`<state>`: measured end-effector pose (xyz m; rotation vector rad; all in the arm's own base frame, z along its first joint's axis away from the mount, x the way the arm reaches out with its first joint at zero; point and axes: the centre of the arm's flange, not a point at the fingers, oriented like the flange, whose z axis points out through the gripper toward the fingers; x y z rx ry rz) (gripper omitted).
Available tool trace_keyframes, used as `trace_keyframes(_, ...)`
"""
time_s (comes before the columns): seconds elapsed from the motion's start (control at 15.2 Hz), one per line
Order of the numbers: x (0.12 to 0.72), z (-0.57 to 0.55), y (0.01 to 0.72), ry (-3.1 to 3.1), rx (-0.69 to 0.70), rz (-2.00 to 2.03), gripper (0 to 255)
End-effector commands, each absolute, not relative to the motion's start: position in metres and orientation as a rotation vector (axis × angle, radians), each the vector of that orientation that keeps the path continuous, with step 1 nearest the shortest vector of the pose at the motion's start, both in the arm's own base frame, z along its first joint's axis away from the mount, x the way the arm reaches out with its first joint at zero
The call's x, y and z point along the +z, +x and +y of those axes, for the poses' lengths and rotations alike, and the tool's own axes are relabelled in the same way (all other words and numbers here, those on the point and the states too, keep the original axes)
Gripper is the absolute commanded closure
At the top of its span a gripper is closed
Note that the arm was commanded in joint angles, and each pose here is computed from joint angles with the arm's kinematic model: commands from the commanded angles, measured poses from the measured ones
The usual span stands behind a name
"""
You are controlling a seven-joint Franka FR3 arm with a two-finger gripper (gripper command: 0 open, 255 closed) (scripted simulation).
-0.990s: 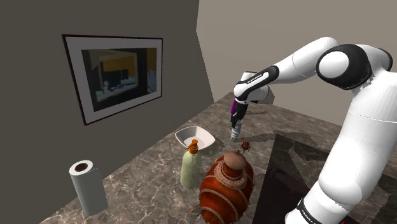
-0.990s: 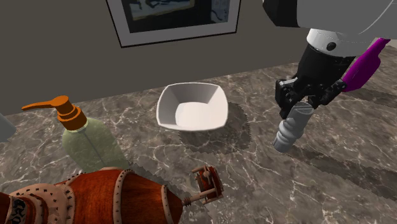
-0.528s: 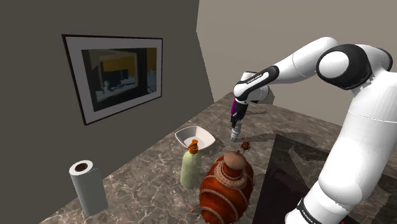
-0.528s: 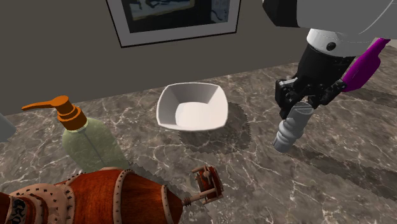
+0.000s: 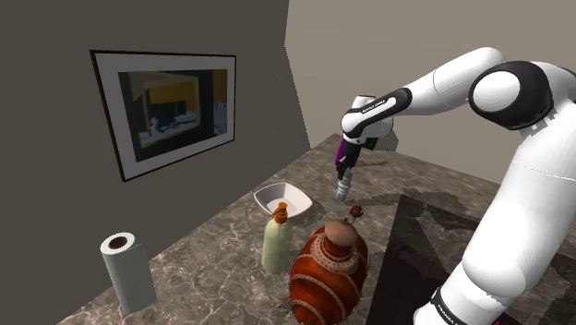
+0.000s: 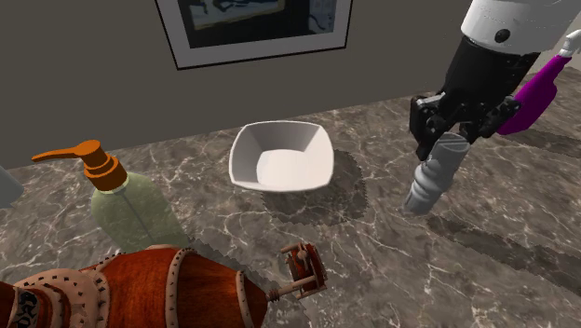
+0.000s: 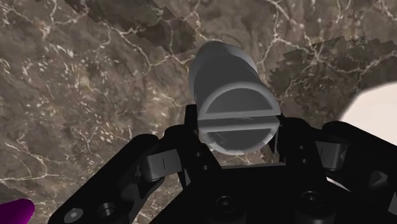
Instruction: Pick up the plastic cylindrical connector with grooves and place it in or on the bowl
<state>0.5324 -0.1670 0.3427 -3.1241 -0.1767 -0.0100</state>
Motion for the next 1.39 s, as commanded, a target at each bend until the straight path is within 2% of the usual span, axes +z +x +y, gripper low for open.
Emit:
trace_keyframes(0.0, 0.353, -0.167, 0.532, -3.124, -0.010, -0.177, 255)
trace_keyframes(1.06, 0.433, -0.167, 0.532, -3.124, -0.010, -0.177, 255)
trace_keyframes(1.32, 0.442, -0.119, 0.553, -3.124, -0.010, -0.177, 255)
